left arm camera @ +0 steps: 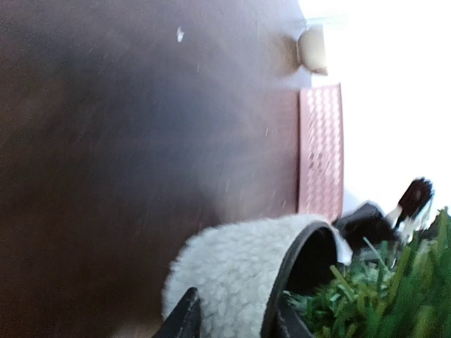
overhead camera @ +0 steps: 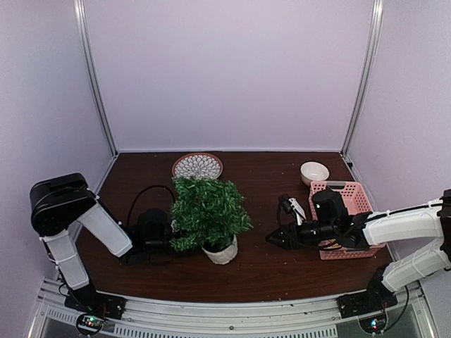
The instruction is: Decorate the small christmas tree
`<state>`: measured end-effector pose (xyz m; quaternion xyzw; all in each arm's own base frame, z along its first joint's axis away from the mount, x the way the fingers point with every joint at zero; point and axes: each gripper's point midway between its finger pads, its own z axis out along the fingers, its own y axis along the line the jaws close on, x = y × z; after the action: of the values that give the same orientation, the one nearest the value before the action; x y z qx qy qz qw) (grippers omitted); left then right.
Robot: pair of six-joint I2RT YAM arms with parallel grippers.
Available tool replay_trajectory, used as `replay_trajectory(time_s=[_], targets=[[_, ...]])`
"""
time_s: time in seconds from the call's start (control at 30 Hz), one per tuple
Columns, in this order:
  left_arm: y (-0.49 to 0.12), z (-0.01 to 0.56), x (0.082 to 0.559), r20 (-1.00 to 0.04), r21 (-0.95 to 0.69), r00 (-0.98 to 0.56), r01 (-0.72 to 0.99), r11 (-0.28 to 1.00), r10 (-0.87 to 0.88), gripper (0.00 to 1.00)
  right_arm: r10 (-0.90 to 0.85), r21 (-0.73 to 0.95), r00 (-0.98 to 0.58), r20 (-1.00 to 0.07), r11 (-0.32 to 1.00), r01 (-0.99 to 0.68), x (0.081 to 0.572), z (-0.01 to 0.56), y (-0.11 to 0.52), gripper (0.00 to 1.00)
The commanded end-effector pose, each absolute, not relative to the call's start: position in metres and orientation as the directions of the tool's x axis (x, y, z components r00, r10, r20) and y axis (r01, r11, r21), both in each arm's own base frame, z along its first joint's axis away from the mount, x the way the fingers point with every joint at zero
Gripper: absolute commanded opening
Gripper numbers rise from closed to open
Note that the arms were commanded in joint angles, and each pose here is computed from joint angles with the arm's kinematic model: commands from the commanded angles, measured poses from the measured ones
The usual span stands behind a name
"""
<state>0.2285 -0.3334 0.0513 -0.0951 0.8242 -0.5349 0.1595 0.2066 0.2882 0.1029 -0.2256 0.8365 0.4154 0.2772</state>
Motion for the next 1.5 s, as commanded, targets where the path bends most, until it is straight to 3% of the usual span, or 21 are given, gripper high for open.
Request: replay_trajectory(time_s=[0.0,0.13,0.3,0.5,0.77,0.9,1.0,1.1,1.27,1.47], targets=[[-0.358,0.067,0.261,-0.108,-0.976,-0.894,0.013,0.216,-0.436,0.28,-0.114,0.564,-0.724,-0.680,0.550,-0.616,0.219,0.106,0.298,0.49],[-0.362,0.056,0.269,-0.082,-0.981,-0.886,-0.010,0.195,-0.457,0.24,-0.096,0.602,-0.738,-0.668,0.512,-0.612,0.221,0.100,0.310,0.45],[-0.356,0.070,0.266,-0.265,-0.906,-0.889,0.097,0.411,-0.373,0.25,-0.130,0.585,-0.717,-0.685,0.487,-0.648,0.219,0.101,0.323,0.47],[-0.361,0.109,0.267,-0.443,-0.799,-0.867,0.268,0.538,-0.227,0.24,-0.164,0.548,-0.693,-0.702,0.498,-0.672,0.221,0.105,0.327,0.49],[-0.356,0.093,0.257,-0.454,-0.761,-0.878,0.291,0.580,-0.155,0.18,-0.196,0.512,-0.676,-0.711,0.515,-0.688,0.220,0.098,0.322,0.51],[-0.353,0.090,0.247,-0.463,-0.735,-0.882,0.328,0.593,-0.085,0.30,-0.195,0.505,-0.684,-0.703,0.539,-0.674,0.224,0.096,0.322,0.54],[-0.350,0.101,0.241,-0.524,-0.664,-0.852,0.421,0.617,0.018,0.48,-0.168,0.518,-0.687,-0.707,0.539,-0.664,0.226,0.105,0.322,0.61],[-0.344,0.123,0.246,-0.605,-0.543,-0.781,0.548,0.636,0.156,0.76,-0.187,0.484,-0.661,-0.727,0.544,-0.686,0.226,0.113,0.318,0.61],[-0.336,0.137,0.267,-0.573,-0.338,-0.705,0.668,0.662,0.418,0.77,-0.246,0.425,-0.617,-0.748,0.536,-0.729,0.226,0.117,0.318,0.56],[-0.336,0.139,0.280,-0.536,-0.452,-0.784,0.580,0.678,0.313,0.74,-0.279,0.376,-0.555,-0.784,0.497,-0.782,0.238,0.135,0.335,0.51]])
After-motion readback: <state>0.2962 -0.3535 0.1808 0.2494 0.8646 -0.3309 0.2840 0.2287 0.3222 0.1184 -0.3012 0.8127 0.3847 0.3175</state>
